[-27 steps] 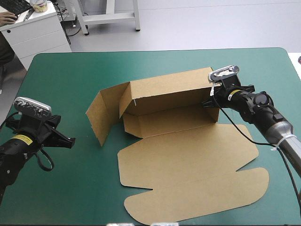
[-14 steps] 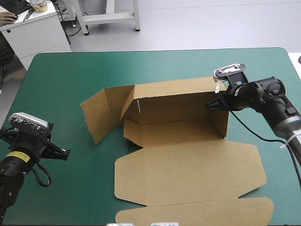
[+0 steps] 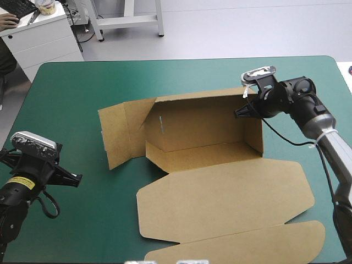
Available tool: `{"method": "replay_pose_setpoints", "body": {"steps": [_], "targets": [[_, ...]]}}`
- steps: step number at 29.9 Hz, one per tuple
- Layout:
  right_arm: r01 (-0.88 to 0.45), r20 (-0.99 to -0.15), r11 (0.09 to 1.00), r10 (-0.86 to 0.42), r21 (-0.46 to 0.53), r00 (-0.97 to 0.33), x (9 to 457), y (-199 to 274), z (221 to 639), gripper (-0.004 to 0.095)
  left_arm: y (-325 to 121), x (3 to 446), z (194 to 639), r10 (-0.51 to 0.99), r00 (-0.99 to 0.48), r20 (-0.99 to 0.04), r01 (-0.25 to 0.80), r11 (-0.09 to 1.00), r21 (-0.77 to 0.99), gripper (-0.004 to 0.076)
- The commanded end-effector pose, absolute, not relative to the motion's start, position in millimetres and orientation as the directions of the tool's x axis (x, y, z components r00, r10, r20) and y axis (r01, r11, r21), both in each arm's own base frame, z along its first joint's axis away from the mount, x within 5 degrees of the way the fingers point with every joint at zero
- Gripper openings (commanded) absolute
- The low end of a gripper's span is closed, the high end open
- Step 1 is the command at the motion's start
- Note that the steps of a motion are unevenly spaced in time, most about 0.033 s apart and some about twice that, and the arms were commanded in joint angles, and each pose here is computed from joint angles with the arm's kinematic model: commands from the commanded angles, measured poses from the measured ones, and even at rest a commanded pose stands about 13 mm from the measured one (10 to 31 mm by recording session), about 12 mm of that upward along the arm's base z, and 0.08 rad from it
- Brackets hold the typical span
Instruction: Fold the box
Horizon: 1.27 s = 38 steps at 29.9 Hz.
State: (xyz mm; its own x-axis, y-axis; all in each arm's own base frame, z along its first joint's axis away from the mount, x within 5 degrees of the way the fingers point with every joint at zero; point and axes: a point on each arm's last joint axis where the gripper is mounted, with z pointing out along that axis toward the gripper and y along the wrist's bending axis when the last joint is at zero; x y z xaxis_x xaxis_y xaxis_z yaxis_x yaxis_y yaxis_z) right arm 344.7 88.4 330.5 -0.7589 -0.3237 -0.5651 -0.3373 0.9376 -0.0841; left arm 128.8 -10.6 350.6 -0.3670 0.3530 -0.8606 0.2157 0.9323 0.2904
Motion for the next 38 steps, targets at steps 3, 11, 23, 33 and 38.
{"method": "replay_pose_setpoints", "body": {"steps": [3,11,23,33,38], "targets": [[-0.346,-0.645,0.933,-0.323,-0.096,-0.693,372.7,96.7,311.0,-0.0008,-10.6,130.4,365.3,0.337,-0.281,-0.899,0.182,0.938,0.295,-0.001],[-0.346,-0.634,0.935,-0.316,-0.081,-0.706,400.4,104.8,309.6,0.0423,-10.6,130.3,365.1,0.338,-0.282,-0.898,0.182,0.938,0.295,-0.001],[-0.344,-0.636,0.934,-0.326,-0.1,-0.7,389.8,100.6,382.3,0.0768,-10.6,130.1,364.3,0.338,-0.29,-0.895,0.185,0.938,0.294,-0.001],[-0.295,-0.487,0.955,-0.273,-0.032,-0.83,378.2,75.1,380.0,0.0768,-11.8,129.3,362.6,0.318,-0.309,-0.897,0.197,0.944,0.267,-0.001],[-0.29,-0.501,0.957,-0.24,0.023,-0.831,379.3,74.1,380.4,0.0768,-12.0,128.6,360.7,0.317,-0.328,-0.89,0.204,0.943,0.261,-0.001]]}}
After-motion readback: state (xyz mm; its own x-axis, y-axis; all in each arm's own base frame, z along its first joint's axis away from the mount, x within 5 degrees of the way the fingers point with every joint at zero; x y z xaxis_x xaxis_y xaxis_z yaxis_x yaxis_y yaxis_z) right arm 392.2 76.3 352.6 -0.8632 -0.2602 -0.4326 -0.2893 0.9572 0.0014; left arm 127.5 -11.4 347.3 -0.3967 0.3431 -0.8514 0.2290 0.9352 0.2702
